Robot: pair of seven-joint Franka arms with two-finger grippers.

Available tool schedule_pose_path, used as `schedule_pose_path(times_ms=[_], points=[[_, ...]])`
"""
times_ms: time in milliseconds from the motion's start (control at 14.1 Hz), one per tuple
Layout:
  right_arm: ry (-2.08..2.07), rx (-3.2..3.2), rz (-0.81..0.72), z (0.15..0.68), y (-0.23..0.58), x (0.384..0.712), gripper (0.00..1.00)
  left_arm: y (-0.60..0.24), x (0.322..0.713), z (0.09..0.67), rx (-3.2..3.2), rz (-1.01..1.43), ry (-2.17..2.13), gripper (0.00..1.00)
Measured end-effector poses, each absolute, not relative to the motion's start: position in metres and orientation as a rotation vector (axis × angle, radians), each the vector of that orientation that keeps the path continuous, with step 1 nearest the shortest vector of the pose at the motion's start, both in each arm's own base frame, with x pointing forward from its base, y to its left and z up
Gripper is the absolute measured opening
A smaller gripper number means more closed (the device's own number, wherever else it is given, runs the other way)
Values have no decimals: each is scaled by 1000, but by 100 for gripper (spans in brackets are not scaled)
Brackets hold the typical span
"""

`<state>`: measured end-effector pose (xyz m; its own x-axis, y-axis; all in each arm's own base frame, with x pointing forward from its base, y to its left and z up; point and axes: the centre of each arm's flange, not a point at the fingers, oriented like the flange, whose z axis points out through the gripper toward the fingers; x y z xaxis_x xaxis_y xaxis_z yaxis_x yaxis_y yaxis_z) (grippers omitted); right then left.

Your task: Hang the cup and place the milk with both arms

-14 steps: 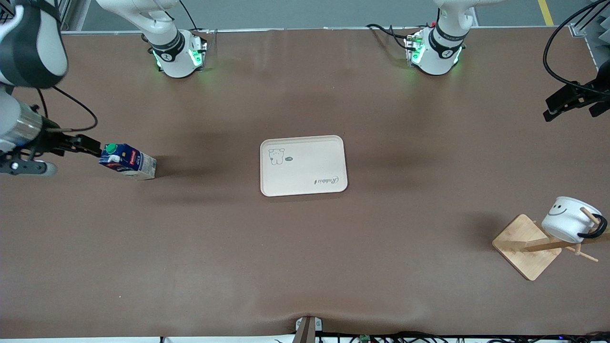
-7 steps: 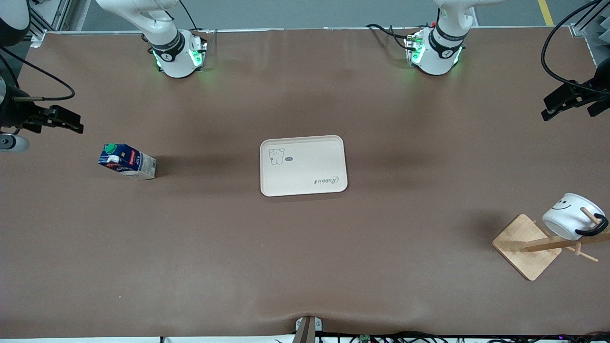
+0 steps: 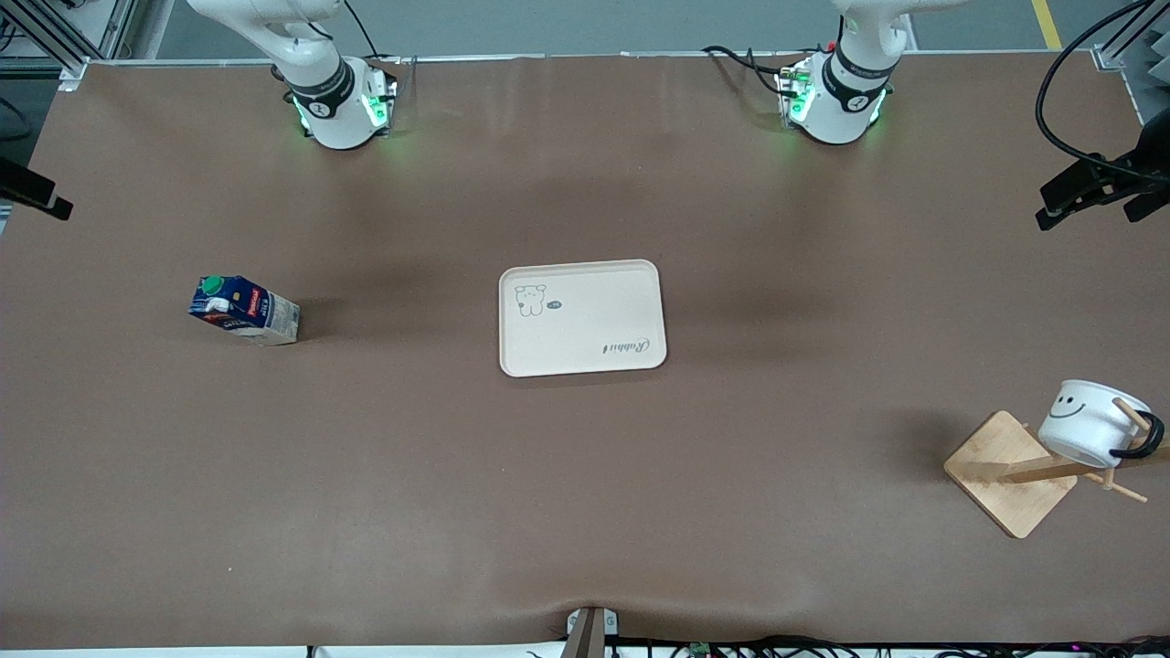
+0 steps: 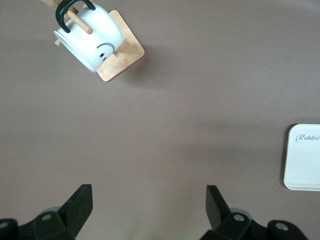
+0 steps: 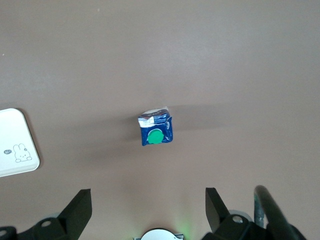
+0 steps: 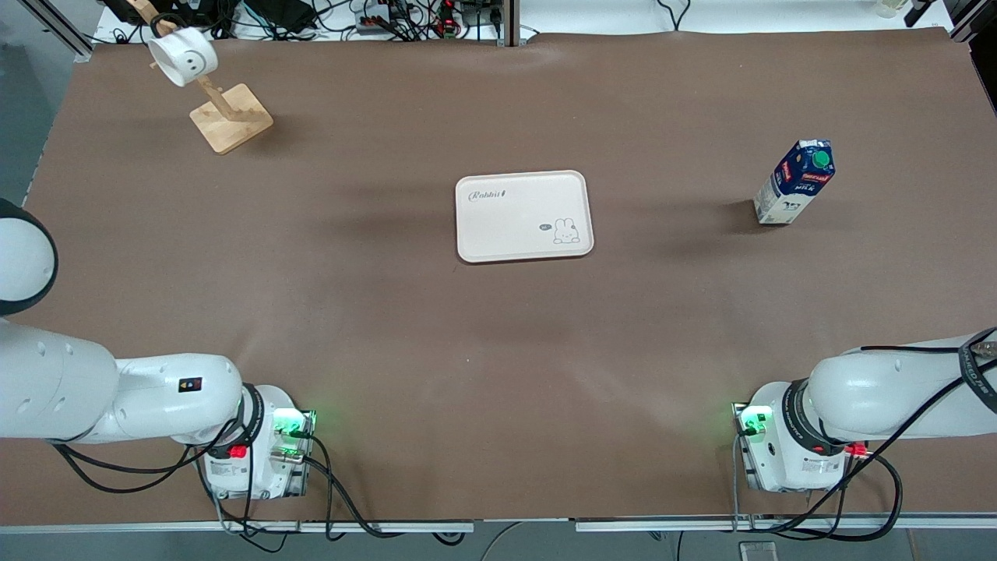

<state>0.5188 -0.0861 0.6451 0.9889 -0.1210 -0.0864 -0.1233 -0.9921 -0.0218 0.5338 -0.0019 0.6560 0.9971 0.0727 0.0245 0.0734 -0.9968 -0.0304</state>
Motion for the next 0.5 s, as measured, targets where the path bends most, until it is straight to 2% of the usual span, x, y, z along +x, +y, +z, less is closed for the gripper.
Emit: schedule_pose_path(times_ms=[284,498], points=[[163,-3129,150,639,-72,522,100,-2,533,655,-3108,-24,-114,100],[194,-3063,90,651,-80,521,100,-2,533,655,-3108,-25,-114,100]])
